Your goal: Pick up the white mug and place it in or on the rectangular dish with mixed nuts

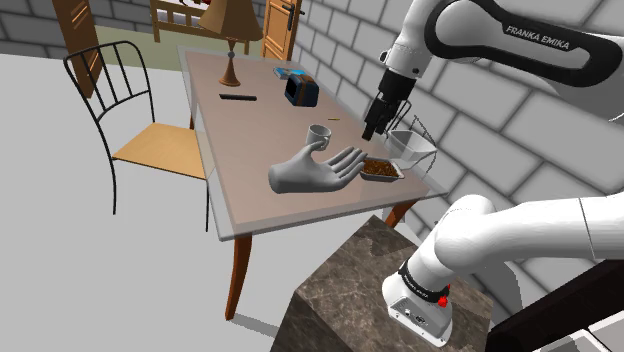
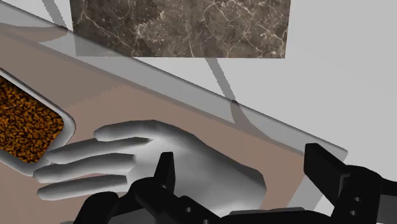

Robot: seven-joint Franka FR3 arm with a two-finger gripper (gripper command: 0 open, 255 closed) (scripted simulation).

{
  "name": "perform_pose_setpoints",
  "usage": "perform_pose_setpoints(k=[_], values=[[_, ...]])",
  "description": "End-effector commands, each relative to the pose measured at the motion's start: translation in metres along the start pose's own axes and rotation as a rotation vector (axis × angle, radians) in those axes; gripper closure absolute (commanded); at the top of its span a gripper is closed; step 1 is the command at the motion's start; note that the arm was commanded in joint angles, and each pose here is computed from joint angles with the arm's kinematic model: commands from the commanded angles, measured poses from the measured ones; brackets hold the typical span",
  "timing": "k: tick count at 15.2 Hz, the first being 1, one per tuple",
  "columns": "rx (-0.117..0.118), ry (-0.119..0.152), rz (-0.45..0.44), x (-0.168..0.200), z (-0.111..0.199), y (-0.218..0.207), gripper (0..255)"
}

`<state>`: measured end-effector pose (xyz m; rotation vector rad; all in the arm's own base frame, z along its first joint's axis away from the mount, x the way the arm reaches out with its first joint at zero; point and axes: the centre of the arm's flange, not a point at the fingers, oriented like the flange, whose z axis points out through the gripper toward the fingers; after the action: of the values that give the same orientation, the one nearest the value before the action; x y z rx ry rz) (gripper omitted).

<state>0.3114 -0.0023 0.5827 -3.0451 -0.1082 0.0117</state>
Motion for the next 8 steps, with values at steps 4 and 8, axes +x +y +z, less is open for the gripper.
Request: perform_pose_setpoints(k=[4,8], values=[[-0.003,0.001,0.009,0.025,0.014,0.026,0],[-0.007,0.002,0.020,0.058,0.033,0.062,0]])
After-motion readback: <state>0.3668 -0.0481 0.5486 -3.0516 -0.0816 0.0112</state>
